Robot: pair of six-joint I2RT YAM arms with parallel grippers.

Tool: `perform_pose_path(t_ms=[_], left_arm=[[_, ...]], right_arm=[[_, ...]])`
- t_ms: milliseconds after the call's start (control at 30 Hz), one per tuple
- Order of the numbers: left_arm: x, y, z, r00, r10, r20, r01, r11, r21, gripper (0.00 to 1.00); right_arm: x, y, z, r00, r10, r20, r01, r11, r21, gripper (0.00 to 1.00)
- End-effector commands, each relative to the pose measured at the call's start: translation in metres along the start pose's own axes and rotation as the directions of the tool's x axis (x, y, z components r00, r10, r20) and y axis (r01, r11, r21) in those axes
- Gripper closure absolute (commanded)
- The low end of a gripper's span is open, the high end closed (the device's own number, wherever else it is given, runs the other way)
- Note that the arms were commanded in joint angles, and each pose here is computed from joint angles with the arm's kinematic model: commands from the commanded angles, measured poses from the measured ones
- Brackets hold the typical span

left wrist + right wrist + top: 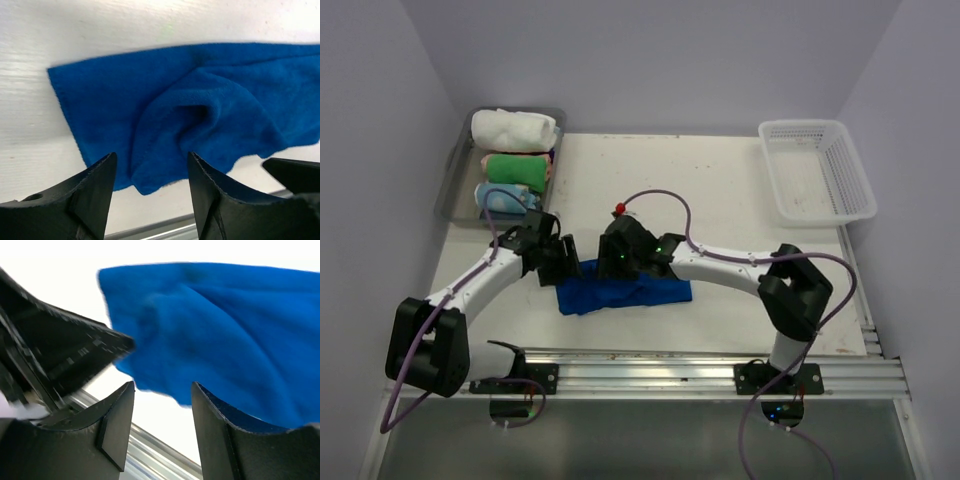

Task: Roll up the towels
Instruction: Fold the towel

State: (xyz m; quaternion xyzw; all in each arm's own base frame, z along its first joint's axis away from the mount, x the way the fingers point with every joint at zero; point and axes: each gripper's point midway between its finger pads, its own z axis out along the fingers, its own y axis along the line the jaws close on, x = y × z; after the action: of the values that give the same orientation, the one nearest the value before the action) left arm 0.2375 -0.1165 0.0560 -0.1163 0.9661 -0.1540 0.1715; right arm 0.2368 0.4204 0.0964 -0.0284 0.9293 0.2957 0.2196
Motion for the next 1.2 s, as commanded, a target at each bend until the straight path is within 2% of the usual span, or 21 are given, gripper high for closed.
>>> perform_pose_path(t_ms=[0,100,167,267,500,633,867,967,1000,1167], left_arm=[[0.003,-0.027,-0.006,1.0,0.012,-0.02,-0.008,0.988,0.154,0.37],[0.01,-0.043,-0.008,0.999,0.014,-0.041,-0.005,0.979,0.202,0.39],[0.014,-0.052,-0.007,0.999,-0.009,-0.049,0.019,0.974,0.224,0.43],[0.02,-0.05,0.005,0.996,-0.059,-0.067,0.072,0.975,0.211,0.47],[0.023,-0.045,0.019,0.995,-0.076,-0.058,0.086,0.98,0.178,0.44],[0.017,-0.052,0.021,0.997,-0.071,-0.042,0.078,0.976,0.201,0.54],[0.02,-0.056,0.033,0.997,-0.049,-0.067,0.061,0.979,0.196,0.55],[0.018,-0.059,0.031,0.997,-0.048,-0.06,0.059,0.979,0.196,0.68],[0.015,-0.062,0.028,0.998,-0.047,-0.05,0.056,0.978,0.201,0.77],[0.003,-0.055,0.007,1.0,-0.03,0.004,0.029,0.99,0.136,0.9]], right_arm=[[-0.03,-0.018,-0.052,0.989,-0.03,0.143,0.023,0.999,0.05,0.47],[-0.035,-0.057,-0.07,0.986,-0.004,0.167,-0.017,0.992,0.126,0.46],[-0.037,-0.072,-0.076,0.983,0.006,0.182,-0.034,0.988,0.15,0.46],[-0.04,-0.093,-0.089,0.98,0.009,0.201,-0.05,0.979,0.196,0.46],[-0.048,-0.103,-0.105,0.972,-0.006,0.235,-0.049,0.973,0.227,0.45],[-0.044,-0.106,-0.104,0.976,-0.004,0.218,-0.047,0.972,0.232,0.45],[-0.042,-0.107,-0.103,0.977,0.006,0.214,-0.057,0.97,0.234,0.45],[-0.042,-0.108,-0.104,0.976,0.006,0.216,-0.059,0.969,0.239,0.45],[-0.042,-0.108,-0.104,0.976,0.008,0.216,-0.06,0.969,0.239,0.45],[-0.04,-0.111,-0.104,0.978,0.008,0.21,-0.061,0.967,0.248,0.45]])
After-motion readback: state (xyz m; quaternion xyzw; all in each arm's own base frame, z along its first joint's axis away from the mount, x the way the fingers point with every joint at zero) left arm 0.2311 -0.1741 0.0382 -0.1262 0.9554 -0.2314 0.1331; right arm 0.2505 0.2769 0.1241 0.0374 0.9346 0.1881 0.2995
